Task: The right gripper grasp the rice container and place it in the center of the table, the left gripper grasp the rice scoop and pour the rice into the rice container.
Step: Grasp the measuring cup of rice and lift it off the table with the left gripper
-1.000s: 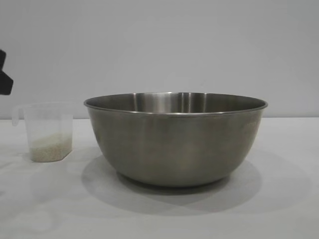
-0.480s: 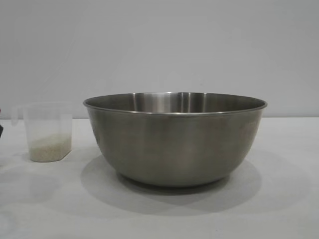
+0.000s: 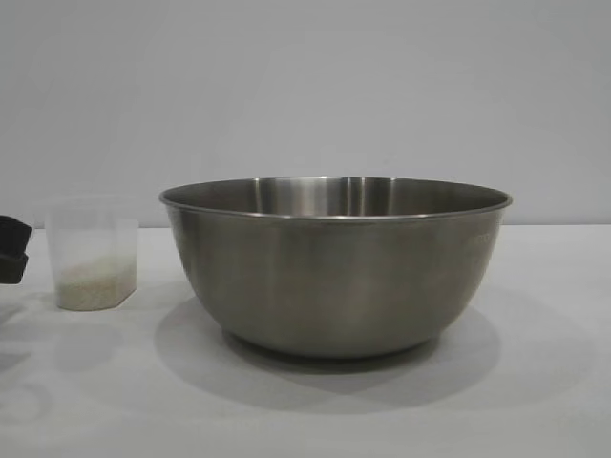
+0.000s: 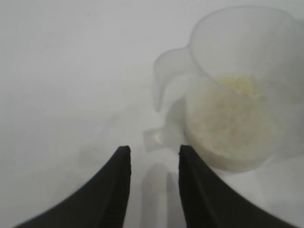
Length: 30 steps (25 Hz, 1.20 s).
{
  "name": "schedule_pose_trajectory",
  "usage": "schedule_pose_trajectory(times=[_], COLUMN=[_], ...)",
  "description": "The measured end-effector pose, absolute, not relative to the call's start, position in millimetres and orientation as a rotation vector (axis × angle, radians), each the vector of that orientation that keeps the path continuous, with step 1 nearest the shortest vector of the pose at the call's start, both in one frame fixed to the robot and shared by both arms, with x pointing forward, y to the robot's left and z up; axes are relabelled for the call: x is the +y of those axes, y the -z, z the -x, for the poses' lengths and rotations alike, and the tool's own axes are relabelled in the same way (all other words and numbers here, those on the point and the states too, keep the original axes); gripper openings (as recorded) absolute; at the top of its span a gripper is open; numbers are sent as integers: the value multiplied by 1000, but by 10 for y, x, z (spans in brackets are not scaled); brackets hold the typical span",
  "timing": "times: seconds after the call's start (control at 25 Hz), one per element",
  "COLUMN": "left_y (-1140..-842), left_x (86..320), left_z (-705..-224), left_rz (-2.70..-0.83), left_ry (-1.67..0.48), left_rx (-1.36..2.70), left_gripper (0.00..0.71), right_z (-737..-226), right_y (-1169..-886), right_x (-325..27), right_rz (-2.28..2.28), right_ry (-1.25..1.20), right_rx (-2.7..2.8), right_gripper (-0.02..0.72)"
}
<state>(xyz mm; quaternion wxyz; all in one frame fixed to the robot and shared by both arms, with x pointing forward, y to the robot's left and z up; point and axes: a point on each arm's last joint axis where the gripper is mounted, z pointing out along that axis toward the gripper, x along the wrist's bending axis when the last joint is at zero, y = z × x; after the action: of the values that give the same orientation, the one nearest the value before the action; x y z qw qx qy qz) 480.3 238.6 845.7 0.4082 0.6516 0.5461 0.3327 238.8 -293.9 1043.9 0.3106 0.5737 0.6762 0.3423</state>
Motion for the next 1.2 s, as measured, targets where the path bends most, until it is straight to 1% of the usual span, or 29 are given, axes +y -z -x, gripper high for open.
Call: schedule_pose_trajectory(times=[0.36,0.64,0.96,1.2], left_y=[-8366,-8393,-8428,-8423], left_x=[2371,2343,2464,2459], left_z=[-4933,-5062,-5185,-5185], left_rz=[-1629,-1592,-1549,-1567], left_ry=[-853,-875,-908,-892], left_rx=[1396,1378,1386,1362], left_gripper=[223,223,223,223], right_z=[-2388,-2388,-2388,-2388], right_y=[-10439,-10439,-10439,-10439], right_x=[-2939,-2939,-2939,-2939], right_rz=[-1515,-1515,-1515,-1515], right_ry=[-904,-904,-904,-904], right_rx=[1785,1785,1785,1785], right_gripper=[231,231,231,231])
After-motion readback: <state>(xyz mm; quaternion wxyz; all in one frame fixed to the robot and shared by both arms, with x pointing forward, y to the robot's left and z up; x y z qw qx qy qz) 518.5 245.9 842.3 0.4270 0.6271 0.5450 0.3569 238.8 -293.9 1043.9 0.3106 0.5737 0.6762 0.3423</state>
